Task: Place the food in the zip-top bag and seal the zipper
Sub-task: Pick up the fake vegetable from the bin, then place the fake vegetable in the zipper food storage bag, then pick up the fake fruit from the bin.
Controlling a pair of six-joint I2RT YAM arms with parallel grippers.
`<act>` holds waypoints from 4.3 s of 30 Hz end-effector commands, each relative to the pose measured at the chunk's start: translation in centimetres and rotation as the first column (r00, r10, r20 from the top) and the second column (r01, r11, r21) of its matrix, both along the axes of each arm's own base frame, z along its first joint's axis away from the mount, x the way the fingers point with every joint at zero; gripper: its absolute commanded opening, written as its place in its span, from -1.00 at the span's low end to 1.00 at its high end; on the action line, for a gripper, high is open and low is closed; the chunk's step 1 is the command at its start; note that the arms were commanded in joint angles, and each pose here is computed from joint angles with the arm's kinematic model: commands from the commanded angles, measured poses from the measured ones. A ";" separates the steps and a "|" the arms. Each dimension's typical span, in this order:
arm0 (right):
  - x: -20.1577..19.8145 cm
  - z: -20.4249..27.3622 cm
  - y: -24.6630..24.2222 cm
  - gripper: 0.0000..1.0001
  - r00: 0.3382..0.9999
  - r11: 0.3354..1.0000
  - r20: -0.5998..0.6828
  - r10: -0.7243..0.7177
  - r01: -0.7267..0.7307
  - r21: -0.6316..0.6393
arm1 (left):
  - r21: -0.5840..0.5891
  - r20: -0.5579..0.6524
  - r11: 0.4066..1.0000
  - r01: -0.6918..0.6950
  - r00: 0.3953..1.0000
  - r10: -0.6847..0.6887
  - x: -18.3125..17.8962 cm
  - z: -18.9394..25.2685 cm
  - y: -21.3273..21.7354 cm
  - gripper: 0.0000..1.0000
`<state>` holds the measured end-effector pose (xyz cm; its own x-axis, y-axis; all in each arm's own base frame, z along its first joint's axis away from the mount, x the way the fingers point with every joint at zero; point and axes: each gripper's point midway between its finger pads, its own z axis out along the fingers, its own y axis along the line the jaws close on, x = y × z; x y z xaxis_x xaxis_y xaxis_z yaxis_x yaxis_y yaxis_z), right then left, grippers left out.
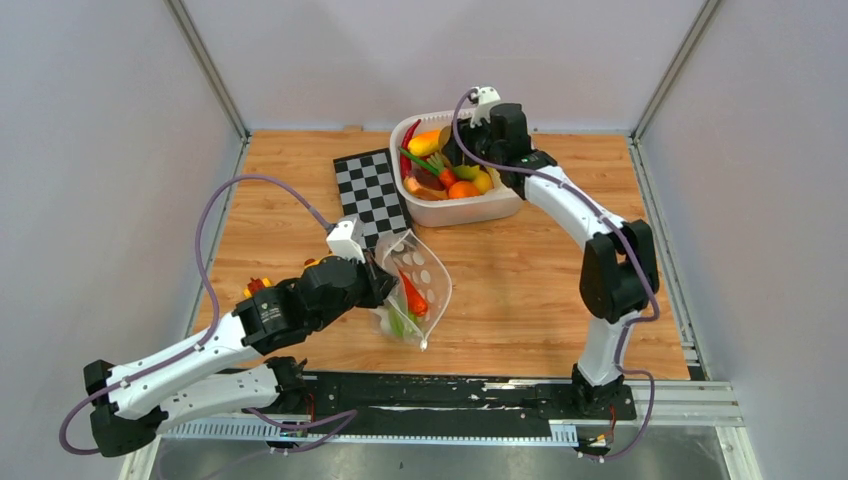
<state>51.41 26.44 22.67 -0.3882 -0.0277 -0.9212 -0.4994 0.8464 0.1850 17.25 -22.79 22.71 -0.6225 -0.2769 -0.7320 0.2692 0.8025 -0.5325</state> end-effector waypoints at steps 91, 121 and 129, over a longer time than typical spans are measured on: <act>-35.1 7.1 5.4 0.48 0.874 0.855 0.209 0.439 -0.478 0.201 | -0.078 -0.003 0.997 -0.015 1.000 0.014 0.7 0.5 -1.6 -1.00; -4.6 -0.5 -3.9 0.68 0.985 0.960 -0.061 -0.164 0.145 -0.241 | -0.061 0.010 0.998 -0.019 1.000 0.020 0.4 0.5 -0.5 -1.00; -0.9 -3.0 -2.4 0.66 0.993 0.939 -0.057 -0.108 0.083 -0.333 | -0.060 0.004 0.998 -0.004 1.000 0.004 0.3 0.3 -0.9 -1.00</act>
<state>48.99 23.07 18.22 -0.5217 -0.2309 -0.8213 -0.3581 0.9330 -0.0349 17.28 -23.63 22.23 -0.6356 -0.3110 -0.7066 0.2577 0.7773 -0.5739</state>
